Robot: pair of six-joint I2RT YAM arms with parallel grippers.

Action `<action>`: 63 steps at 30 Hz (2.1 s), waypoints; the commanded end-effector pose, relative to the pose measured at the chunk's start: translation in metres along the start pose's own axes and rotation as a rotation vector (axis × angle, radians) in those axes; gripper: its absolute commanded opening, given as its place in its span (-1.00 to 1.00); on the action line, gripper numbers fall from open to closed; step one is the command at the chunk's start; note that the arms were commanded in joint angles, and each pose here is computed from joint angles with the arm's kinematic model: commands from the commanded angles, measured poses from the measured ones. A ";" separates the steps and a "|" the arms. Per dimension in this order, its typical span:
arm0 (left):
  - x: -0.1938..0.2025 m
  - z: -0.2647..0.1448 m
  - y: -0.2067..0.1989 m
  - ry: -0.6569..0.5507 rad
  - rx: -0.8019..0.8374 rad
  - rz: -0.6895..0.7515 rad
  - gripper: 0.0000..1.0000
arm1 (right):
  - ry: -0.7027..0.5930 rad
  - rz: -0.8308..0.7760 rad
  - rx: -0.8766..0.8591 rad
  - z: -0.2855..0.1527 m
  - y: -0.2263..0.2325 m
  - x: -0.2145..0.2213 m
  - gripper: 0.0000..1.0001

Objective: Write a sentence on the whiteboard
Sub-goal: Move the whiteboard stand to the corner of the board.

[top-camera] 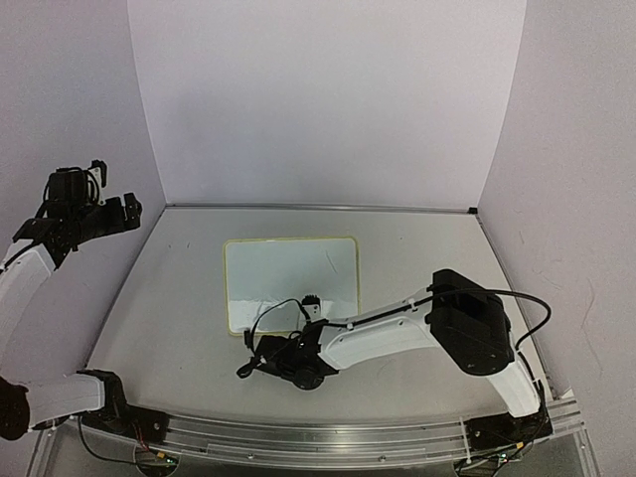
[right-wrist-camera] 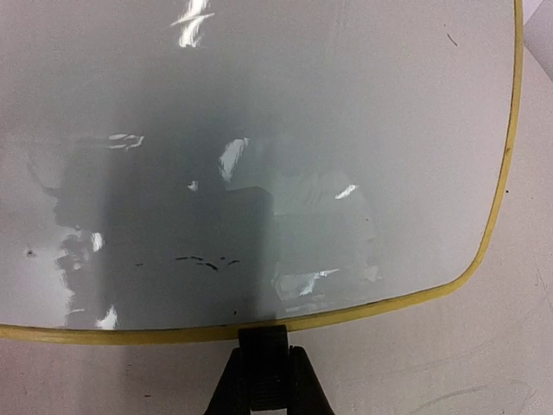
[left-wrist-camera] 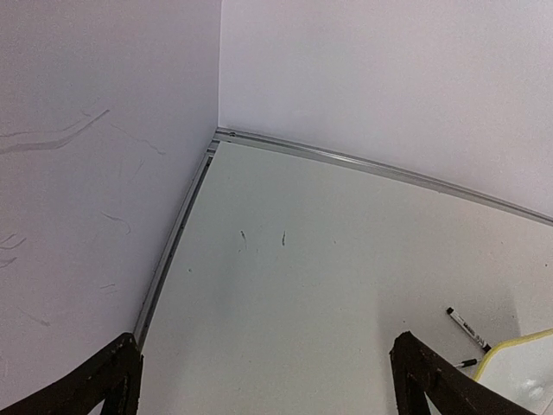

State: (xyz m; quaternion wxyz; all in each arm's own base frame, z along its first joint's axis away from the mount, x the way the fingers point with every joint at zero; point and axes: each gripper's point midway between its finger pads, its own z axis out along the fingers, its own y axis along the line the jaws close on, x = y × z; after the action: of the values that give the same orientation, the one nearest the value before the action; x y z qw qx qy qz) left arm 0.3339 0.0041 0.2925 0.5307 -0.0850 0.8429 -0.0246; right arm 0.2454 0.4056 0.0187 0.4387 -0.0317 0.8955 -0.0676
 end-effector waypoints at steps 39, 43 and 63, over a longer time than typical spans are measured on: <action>0.066 0.023 -0.126 0.248 0.533 0.152 0.99 | 0.003 0.032 0.121 0.033 -0.128 -0.007 -1.00; 0.073 0.023 -0.134 0.271 0.561 0.165 0.99 | 0.014 0.021 0.099 0.037 -0.130 -0.006 -1.00; 0.105 0.045 -0.168 0.384 0.678 0.175 0.99 | 0.055 -0.059 -0.146 0.014 -0.125 -0.010 0.30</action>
State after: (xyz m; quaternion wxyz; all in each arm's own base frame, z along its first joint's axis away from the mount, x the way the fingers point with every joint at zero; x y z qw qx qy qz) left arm 0.3370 -0.1622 0.1924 0.3534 0.1611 0.8887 -0.2438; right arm 0.2682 0.2680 0.0169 0.4081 -0.0618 0.9077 -0.0750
